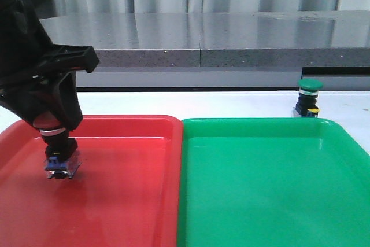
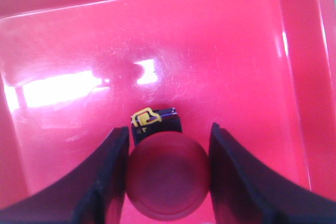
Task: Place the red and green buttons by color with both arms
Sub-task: 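Lift the red push-button and carry it into the red tray, then open the left gripper to release the button and raise it away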
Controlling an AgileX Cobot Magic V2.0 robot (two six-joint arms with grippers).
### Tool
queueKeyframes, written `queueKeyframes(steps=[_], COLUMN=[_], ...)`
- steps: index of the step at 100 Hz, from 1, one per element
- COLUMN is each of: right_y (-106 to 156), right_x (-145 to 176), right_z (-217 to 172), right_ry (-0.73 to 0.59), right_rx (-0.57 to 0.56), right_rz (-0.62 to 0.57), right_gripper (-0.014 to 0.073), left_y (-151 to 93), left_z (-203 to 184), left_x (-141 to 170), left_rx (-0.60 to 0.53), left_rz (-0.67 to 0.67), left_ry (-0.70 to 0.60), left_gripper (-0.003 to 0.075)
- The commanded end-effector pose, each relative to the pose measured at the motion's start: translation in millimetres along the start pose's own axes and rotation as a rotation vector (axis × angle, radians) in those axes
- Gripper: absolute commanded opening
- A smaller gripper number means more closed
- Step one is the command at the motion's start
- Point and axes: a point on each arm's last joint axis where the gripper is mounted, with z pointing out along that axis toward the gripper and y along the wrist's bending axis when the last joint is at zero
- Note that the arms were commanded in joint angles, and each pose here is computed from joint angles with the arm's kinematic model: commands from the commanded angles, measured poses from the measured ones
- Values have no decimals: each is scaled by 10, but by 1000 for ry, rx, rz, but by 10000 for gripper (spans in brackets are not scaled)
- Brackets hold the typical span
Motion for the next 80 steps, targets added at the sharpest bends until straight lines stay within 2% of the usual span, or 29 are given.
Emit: queueKeyframes(steps=[1,58,67,80], right_y=[16,16,16,16], right_x=[-139,-139,-139,-139], right_z=[-27,-27,-27,-27], right_ry=[-108,-108,-108,-108], right_rx=[-14,-14,-14,-14], right_rz=[-16,-16,-16,-16], right_gripper=[-63,-63,-63,-63], left_y=[-85,-64,-64,-67], left_z=[-177,-168,-168,-168], left_x=[-66,-14,-14,-15], left_rx=[37,13,13,16], left_rz=[-5,24,26,23], left_ry=[-91,-32,-32,-33], left_gripper=[-13,7,90,296])
